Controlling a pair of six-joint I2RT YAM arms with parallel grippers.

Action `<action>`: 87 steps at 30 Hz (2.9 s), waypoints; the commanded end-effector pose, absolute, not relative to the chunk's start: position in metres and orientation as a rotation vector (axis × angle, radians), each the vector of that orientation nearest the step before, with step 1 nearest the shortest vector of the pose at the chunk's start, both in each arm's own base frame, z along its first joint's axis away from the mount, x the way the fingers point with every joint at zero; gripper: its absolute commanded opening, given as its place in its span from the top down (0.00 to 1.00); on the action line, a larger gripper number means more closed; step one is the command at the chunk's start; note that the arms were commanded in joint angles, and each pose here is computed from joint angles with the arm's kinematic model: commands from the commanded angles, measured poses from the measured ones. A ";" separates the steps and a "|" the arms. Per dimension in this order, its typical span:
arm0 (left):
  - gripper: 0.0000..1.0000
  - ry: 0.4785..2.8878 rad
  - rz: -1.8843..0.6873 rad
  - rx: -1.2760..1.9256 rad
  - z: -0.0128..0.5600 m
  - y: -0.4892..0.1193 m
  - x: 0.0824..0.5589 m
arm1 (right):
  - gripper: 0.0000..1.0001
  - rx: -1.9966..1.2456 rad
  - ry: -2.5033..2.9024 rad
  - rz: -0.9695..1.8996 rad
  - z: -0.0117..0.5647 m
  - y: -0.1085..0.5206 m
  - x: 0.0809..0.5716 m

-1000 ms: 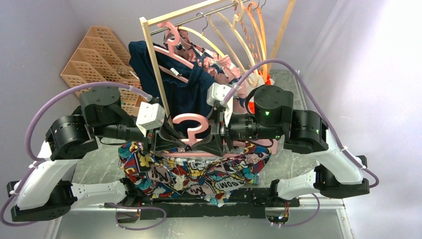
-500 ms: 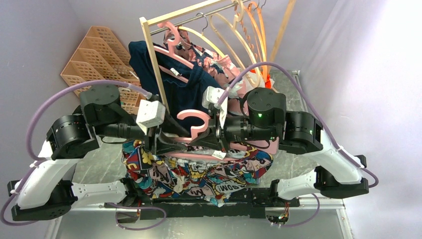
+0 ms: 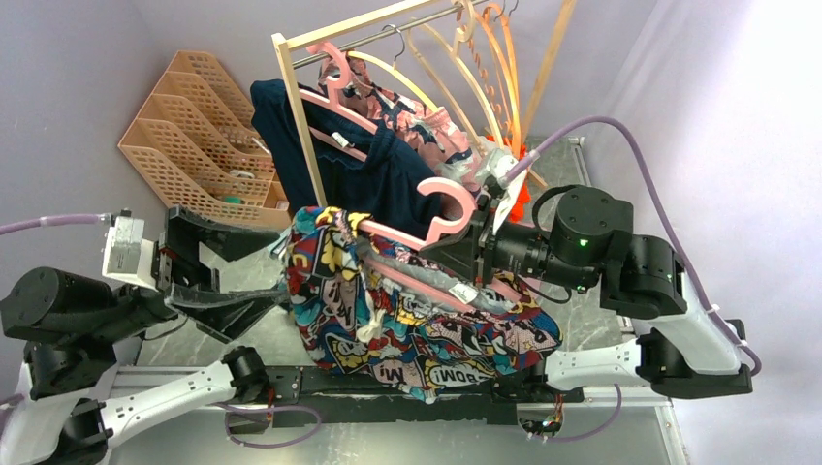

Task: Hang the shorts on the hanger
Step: Adjust the shorts on the hanger, then place the hanger at the clothesline.

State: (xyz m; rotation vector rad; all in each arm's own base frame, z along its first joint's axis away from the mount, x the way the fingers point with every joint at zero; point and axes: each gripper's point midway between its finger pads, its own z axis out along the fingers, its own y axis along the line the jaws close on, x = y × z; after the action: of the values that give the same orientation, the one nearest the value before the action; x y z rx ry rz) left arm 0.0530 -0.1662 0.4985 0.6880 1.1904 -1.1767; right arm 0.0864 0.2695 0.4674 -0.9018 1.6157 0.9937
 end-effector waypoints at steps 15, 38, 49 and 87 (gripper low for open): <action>0.01 1.857 -1.228 0.212 0.378 -0.215 0.113 | 1.00 -0.579 1.731 0.881 0.454 0.284 0.133; 0.82 1.997 -1.313 0.281 0.346 -0.262 0.114 | 1.00 -0.583 1.730 0.853 0.448 0.290 0.138; 0.93 1.827 -1.466 0.313 0.427 -0.263 0.102 | 1.00 -0.613 1.762 0.831 0.439 0.288 0.136; 0.01 1.426 -1.047 0.523 0.474 -0.141 0.077 | 1.00 -0.963 1.573 1.132 0.473 0.269 0.062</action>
State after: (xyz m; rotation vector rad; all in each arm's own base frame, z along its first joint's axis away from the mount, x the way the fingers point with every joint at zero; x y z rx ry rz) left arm 0.0611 -0.1529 0.4734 0.3959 1.5122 -1.2946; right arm 0.0824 0.2780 0.4474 -0.8899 1.6744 1.0366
